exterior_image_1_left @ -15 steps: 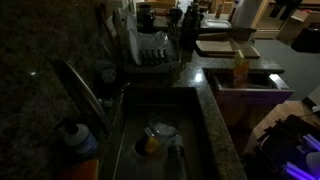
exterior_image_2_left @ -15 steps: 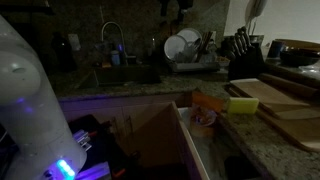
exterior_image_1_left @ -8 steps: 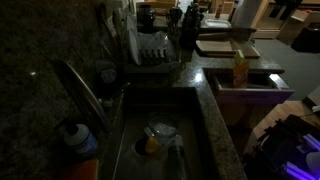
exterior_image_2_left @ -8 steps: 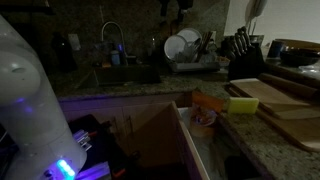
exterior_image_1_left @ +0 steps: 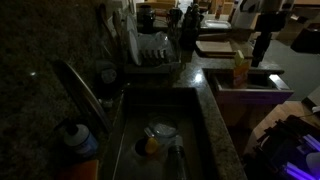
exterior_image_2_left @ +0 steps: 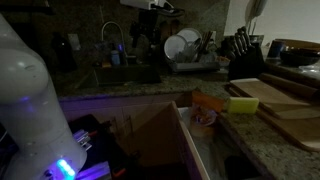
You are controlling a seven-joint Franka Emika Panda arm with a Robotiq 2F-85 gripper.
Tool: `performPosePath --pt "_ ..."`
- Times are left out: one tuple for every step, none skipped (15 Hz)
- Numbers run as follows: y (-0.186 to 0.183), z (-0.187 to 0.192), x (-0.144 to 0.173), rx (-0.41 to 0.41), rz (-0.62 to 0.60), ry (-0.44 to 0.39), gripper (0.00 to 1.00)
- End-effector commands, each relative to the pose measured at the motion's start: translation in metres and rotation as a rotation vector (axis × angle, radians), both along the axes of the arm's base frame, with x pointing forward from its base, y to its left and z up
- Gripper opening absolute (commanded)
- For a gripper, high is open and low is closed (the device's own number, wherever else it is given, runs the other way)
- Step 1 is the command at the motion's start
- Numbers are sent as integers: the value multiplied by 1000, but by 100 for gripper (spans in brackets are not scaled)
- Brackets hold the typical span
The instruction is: Open the tap
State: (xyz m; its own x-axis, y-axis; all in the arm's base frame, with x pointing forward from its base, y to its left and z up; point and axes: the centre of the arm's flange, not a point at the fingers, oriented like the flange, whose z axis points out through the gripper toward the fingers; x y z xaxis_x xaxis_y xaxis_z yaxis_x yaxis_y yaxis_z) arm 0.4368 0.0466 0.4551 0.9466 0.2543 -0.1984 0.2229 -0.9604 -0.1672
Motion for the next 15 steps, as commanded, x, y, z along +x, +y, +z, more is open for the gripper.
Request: performPosePath --pt "96 -31 -27 -56 181 -78 100" --pt "122 -42 -36 -71 228 -112 100" --pt "139 -52 -41 -87 271 -152 100" --pt "152 -63 -43 -108 315 -191 100" --pt "162 -72 -47 -128 362 -233 100" --pt "168 -78 -48 -151 401 -284 100" --pt "173 -79 -50 -162 432 -344 100" --pt "172 -71 -47 -161 437 -414 100" --pt "168 -63 -45 -146 427 -478 100" --pt "157 -42 -43 -112 405 -494 100" --pt "177 -59 -40 -132 420 -427 100" --pt "173 -52 -37 -125 407 -452 100" --pt "168 -45 -36 -123 399 -466 100" --pt "166 -40 -36 -122 394 -478 100" --pt "165 -49 -31 -105 383 -502 100"
